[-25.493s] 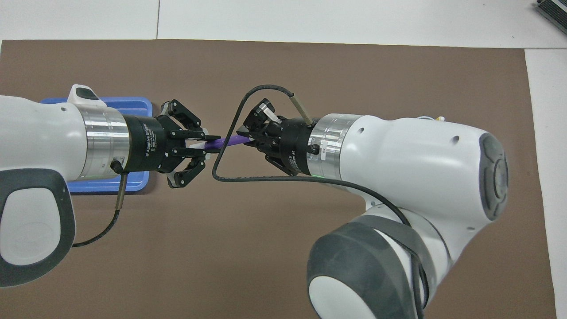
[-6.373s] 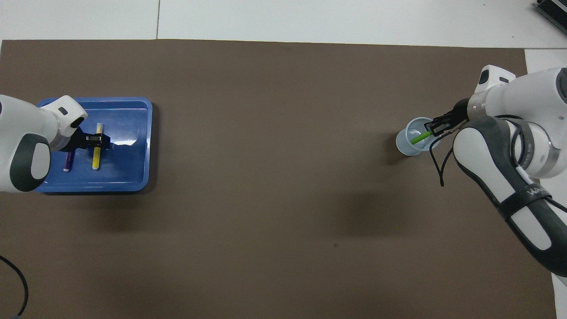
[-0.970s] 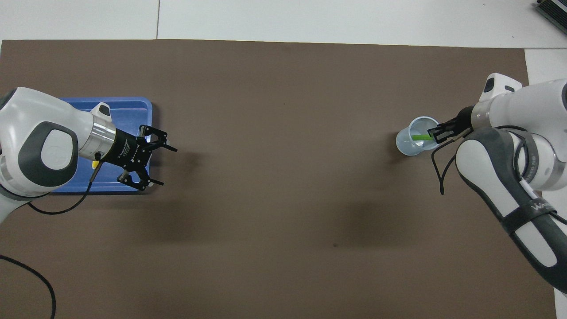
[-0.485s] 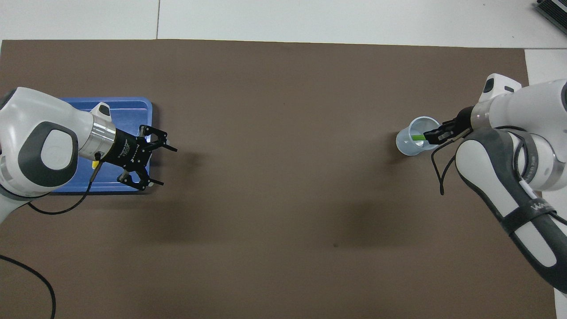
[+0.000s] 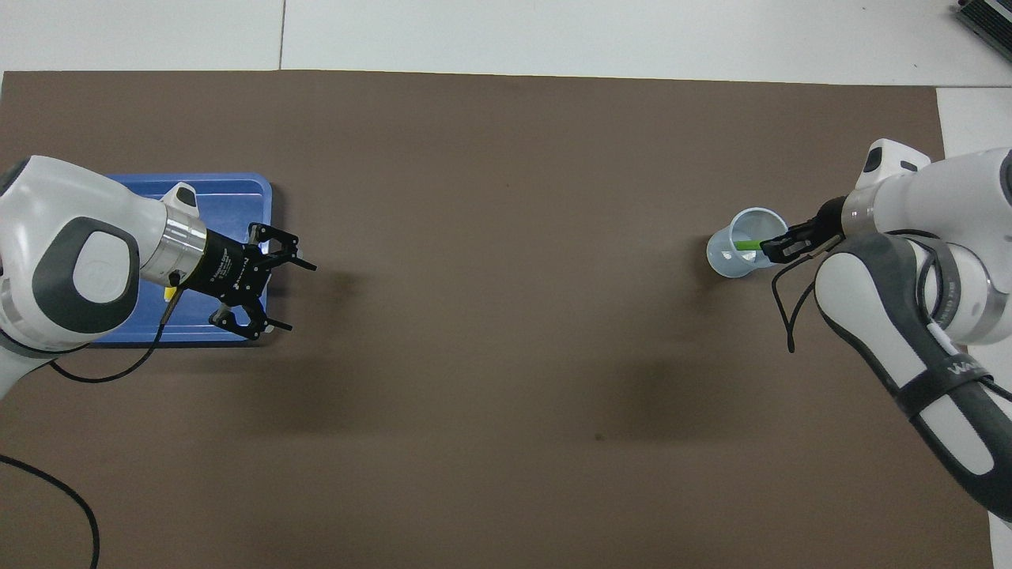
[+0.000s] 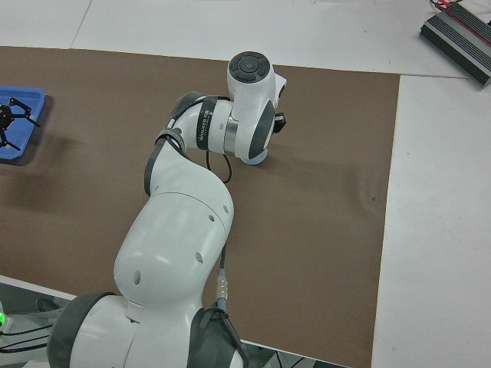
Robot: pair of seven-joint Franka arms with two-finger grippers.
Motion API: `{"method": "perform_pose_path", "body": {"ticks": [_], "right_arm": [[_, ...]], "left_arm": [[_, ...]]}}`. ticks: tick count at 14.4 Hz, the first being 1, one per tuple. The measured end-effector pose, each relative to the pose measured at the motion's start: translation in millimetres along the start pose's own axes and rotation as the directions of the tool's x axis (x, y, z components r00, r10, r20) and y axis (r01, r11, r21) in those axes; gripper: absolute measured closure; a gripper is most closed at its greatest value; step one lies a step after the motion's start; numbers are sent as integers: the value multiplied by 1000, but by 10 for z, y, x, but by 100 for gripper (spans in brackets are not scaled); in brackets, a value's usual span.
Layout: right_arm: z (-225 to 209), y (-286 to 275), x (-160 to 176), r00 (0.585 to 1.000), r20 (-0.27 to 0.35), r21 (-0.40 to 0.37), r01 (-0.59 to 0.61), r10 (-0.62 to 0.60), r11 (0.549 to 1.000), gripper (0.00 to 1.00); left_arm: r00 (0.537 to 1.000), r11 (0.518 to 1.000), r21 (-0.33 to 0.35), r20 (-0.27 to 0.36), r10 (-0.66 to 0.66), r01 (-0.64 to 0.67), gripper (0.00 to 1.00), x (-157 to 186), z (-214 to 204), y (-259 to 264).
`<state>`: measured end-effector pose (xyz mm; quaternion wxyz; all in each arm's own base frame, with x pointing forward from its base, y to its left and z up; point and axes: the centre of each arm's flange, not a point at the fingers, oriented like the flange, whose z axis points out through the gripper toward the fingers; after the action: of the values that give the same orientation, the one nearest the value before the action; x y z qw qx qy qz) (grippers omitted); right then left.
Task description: Right arm passes pens to left for tray arrangement
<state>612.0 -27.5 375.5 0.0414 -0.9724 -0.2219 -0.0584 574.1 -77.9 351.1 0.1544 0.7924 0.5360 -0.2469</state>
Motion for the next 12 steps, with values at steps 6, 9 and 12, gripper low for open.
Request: {"method": "perform_pose_path", "body": {"ticks": [6,9,12], "right_arm": [[-33,3,12,1000,-5,-3,1,-1,1000,92],[-27,1,10,1000,-4,-2,1,-1,1000,81],[-24,-13,16,1000,-4,-2,3,-3,1000,47]], "left_arm": [[1000,1000,-1,0,0,0,4,3,-1,0],[1000,1000,-1,-1,-1,1,4,5,-2,-1],[1000,1000,0,0,-1,1,4,6,0,-2]]}}
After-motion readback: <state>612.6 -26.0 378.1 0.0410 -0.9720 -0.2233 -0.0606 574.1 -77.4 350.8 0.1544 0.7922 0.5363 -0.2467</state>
